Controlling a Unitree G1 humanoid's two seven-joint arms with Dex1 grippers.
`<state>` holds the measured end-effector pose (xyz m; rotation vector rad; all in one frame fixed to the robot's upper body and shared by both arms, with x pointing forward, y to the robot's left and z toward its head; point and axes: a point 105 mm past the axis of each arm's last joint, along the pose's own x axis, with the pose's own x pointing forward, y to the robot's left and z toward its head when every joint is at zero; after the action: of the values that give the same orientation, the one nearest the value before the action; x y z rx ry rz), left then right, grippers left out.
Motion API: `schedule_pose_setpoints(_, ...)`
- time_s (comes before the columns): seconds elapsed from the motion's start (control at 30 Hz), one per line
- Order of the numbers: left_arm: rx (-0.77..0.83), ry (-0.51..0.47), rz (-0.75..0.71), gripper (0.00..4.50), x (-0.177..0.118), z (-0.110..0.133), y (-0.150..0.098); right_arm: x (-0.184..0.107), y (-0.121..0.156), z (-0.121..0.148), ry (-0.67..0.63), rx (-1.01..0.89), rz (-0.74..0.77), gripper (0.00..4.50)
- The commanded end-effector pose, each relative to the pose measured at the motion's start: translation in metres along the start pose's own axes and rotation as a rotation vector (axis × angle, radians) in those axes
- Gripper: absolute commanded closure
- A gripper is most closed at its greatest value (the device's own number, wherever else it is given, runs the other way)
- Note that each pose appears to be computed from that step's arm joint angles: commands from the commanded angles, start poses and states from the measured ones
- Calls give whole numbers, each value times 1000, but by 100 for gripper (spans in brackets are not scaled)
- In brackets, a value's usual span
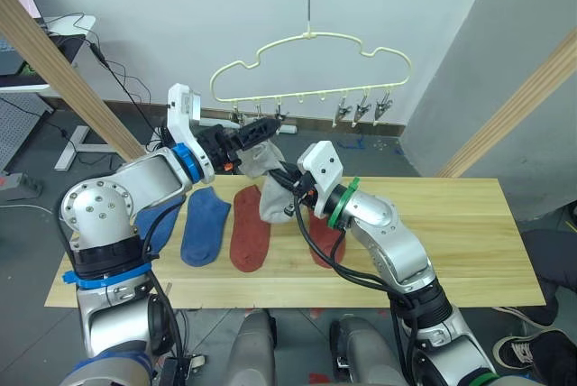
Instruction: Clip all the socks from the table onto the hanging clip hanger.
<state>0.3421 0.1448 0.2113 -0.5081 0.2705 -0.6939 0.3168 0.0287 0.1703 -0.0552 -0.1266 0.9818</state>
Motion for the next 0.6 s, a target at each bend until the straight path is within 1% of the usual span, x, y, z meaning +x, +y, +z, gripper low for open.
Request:
schedule_pose_setpoints(0.03, 114, -36, 2, 0, -3, 9, -5, 0, -5, 16, -53, 52, -1, 270)
schedule_pose_setpoints(0.13, 172, -36, 9, 0, -4, 8, -3, -7, -10, 8, -18, 55, -2, 165)
schedule_pose_setpoints(0.2, 181, -42, 3, 0, -5, 7, -3, -14, -14, 3, 4, 56, -8, 92)
schedule_pose_setpoints(0.23, 211, -35, 4, 0, -6, 6, -3, -20, -17, 0, 15, 54, -18, 55)
schedule_pose_setpoints(0.27, 223, -38, -2, 0, -6, 4, -5, -28, -22, -5, 32, 45, -33, 22)
schedule_pose_setpoints(0.3, 232, -44, -5, 0, -6, 3, -5, -35, -25, -8, 46, 37, -46, 5)
schedule_pose_setpoints(0.4, 326, -50, -6, 0, -5, -1, -8, -60, -36, -13, 95, -56, -85, 5)
schedule_pose_setpoints(0.43, 387, -34, -5, 0, -4, -6, -9, -67, -39, -10, 98, -105, -91, 5)
schedule_pose_setpoints(0.5, 498, -14, -16, 0, -3, -14, -11, -78, -45, 2, 63, -179, -117, 5)
schedule_pose_setpoints(0.6, 580, -86, -1, 0, 1, -8, -13, -87, -47, 18, 22, -196, -103, 5)
